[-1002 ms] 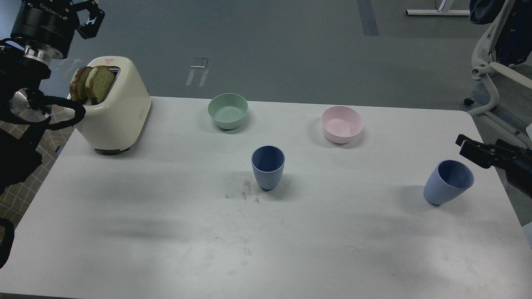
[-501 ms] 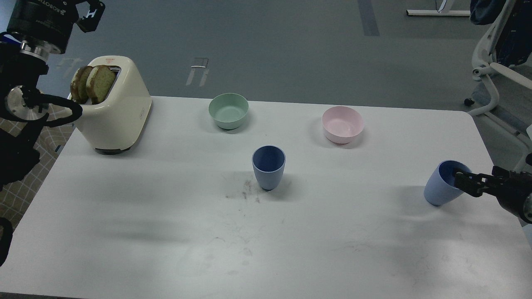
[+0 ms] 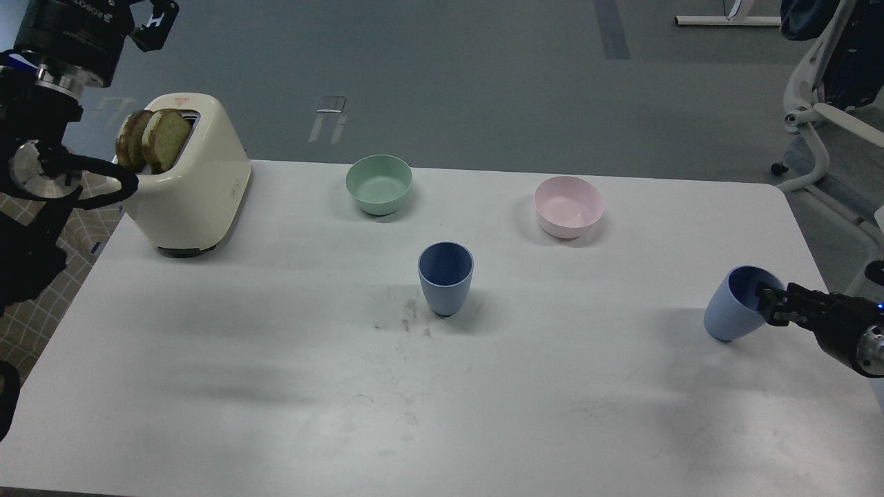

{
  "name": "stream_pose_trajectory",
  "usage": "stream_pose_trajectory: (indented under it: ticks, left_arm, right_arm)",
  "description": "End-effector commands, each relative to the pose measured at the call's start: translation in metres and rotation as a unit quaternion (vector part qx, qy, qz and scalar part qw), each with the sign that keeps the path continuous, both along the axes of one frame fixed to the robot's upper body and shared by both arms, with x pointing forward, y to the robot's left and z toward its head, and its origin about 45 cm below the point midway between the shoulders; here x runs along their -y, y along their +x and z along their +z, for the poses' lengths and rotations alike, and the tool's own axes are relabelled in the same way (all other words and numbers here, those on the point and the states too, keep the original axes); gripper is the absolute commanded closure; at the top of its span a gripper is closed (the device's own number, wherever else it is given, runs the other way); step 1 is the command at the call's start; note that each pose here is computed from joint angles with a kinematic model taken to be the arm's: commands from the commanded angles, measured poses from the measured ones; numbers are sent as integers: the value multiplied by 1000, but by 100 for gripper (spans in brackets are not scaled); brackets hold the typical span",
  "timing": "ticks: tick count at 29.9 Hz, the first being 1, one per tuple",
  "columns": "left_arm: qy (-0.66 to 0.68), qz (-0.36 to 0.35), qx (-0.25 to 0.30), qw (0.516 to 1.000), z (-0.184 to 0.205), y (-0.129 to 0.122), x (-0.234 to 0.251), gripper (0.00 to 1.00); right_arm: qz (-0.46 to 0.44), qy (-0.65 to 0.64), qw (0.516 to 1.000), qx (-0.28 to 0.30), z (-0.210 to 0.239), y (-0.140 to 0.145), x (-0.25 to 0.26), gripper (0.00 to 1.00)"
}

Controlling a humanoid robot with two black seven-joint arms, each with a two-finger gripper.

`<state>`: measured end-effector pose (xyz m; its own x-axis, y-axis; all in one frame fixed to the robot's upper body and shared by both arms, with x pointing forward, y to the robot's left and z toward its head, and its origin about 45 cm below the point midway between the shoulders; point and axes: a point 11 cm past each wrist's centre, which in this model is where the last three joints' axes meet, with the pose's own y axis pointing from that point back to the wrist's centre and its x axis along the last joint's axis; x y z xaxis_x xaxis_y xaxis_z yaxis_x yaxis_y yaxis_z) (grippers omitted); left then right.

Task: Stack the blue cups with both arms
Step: 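Reach the right gripper to the blue cup near it and grasp, then lift the blue cup and lower it into the centered blue cup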

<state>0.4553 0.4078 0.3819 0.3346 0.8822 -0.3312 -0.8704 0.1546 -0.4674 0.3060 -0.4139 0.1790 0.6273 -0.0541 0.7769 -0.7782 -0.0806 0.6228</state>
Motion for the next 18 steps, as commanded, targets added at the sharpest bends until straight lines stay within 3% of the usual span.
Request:
stream_pose_trajectory:
  ticks: [1, 3, 13, 18]
  left_arm:
    - [0, 1, 0, 1000, 0, 0, 0, 2]
    - [0, 1, 0, 1000, 0, 0, 0, 2]
    - [0, 0, -2, 1000, -1, 1, 1, 2]
    - [2, 1, -3, 1000, 0, 1, 0, 2]
  right_arm:
    - [0, 0, 1000, 1, 0, 1, -1, 85]
    - [0, -2, 1000, -2, -1, 0, -1, 100]
    - [-1, 7, 1000, 6, 4, 1, -1, 100]
    - [-6, 60, 997, 55, 37, 13, -8, 100]
